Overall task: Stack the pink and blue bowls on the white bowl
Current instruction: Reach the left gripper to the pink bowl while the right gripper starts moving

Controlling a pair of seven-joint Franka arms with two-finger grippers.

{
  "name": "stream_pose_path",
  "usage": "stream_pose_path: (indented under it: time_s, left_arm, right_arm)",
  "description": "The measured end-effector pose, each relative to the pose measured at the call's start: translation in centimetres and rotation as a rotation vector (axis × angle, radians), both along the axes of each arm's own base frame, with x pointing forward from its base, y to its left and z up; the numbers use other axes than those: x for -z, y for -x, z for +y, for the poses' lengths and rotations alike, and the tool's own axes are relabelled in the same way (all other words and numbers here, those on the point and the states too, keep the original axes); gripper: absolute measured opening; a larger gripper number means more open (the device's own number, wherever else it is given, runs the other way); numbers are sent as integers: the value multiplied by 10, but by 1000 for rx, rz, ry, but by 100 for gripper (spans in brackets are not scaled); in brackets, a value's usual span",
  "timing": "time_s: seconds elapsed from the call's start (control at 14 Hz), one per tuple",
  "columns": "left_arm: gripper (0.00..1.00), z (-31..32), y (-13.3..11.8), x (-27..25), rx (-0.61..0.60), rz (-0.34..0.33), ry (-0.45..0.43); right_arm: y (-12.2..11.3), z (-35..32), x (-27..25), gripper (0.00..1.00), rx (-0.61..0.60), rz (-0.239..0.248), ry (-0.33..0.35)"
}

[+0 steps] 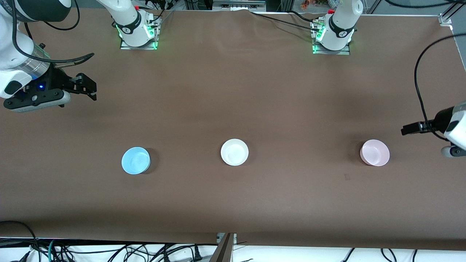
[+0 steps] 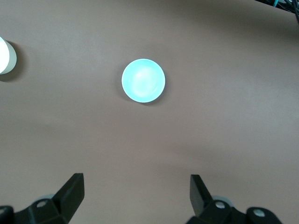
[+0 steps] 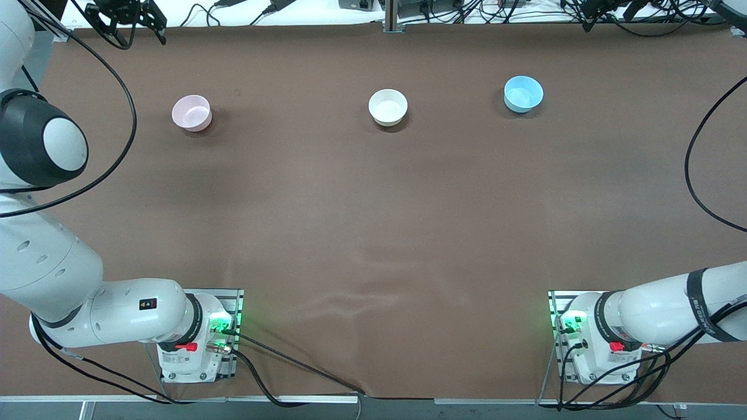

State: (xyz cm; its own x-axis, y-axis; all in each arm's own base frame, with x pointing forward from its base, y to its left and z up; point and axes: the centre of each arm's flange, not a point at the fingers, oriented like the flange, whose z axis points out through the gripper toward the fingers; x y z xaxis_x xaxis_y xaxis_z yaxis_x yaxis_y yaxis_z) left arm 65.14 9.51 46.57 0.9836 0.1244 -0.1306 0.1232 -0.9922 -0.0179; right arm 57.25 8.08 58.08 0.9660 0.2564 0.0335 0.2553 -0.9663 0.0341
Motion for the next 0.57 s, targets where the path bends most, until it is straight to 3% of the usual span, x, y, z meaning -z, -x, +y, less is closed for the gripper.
stream_pose_path:
  time_s: [0.57]
  left_arm:
    - [100, 85, -6, 169, 30, -48, 99]
  right_arm:
    - [-2, -14, 2, 100, 36, 3, 0]
